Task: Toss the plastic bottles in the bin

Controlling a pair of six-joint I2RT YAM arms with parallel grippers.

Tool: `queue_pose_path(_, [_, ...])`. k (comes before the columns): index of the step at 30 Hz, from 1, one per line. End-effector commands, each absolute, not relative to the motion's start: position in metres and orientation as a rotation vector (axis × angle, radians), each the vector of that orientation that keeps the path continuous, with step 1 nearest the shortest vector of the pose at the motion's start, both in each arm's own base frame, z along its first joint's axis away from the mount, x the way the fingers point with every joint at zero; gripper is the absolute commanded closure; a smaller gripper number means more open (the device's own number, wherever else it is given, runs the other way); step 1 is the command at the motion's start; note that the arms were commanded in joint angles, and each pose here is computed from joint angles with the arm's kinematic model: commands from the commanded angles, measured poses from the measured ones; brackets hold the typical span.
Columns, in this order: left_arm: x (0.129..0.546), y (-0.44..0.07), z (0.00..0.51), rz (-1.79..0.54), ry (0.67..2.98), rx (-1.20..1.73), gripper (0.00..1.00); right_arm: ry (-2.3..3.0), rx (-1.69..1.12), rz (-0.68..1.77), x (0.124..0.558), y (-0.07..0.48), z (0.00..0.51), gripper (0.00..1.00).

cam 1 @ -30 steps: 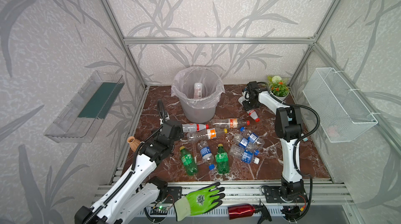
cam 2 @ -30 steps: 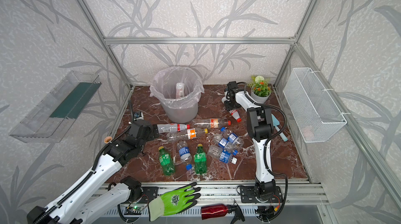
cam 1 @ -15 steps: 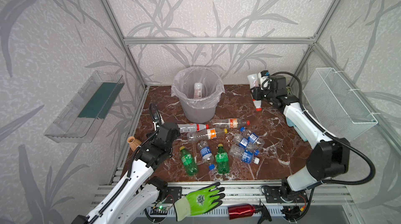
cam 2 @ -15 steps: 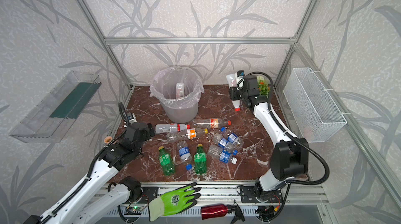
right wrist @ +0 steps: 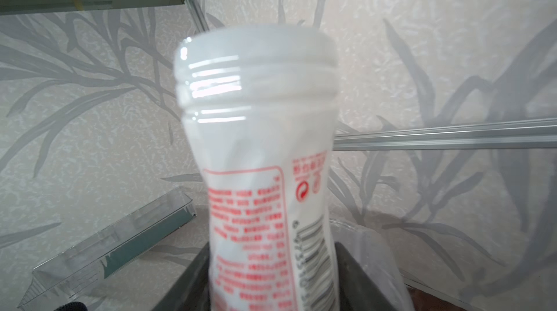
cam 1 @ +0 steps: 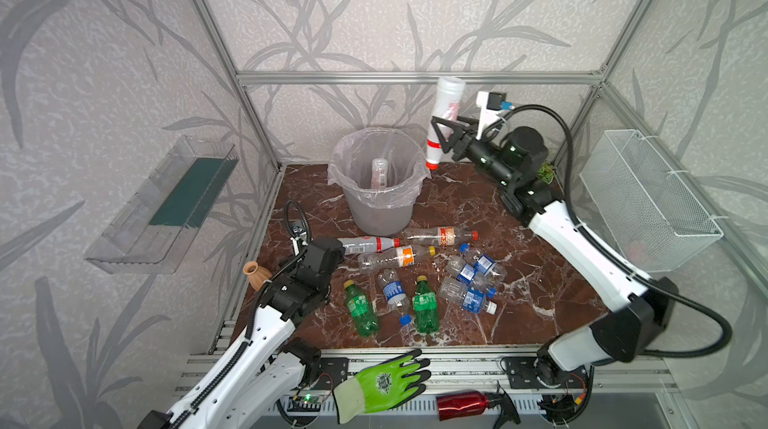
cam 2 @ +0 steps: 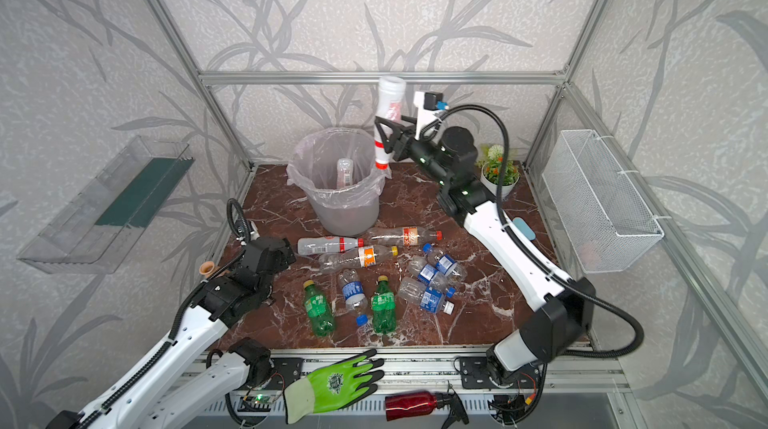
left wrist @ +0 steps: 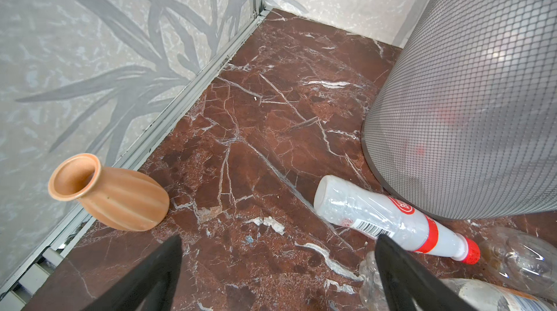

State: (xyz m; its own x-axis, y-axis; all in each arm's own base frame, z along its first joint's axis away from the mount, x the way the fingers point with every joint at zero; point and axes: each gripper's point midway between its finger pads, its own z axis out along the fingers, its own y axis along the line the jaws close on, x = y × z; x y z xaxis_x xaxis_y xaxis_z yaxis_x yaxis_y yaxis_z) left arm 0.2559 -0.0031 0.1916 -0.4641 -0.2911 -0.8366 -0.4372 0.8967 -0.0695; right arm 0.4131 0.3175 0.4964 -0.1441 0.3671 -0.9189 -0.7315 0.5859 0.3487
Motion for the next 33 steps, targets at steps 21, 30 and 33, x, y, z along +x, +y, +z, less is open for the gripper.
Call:
queue_pose_path(21, [0.246,-0.021,0.171,0.014,2.180,-0.608,0.01,1.805,-0.216,0.598,0.401,0.231,0.366,0.03])
queue_pose_path(30, [0.254,-0.035,0.164,-0.036,2.208,-0.619,0.01,2.141,-0.016,0.485,0.365,0.147,0.214,0.04])
queue_pose_path(33, [0.258,-0.041,0.165,-0.004,2.237,-0.525,0.02,2.239,0.002,0.400,0.349,0.132,0.183,0.05])
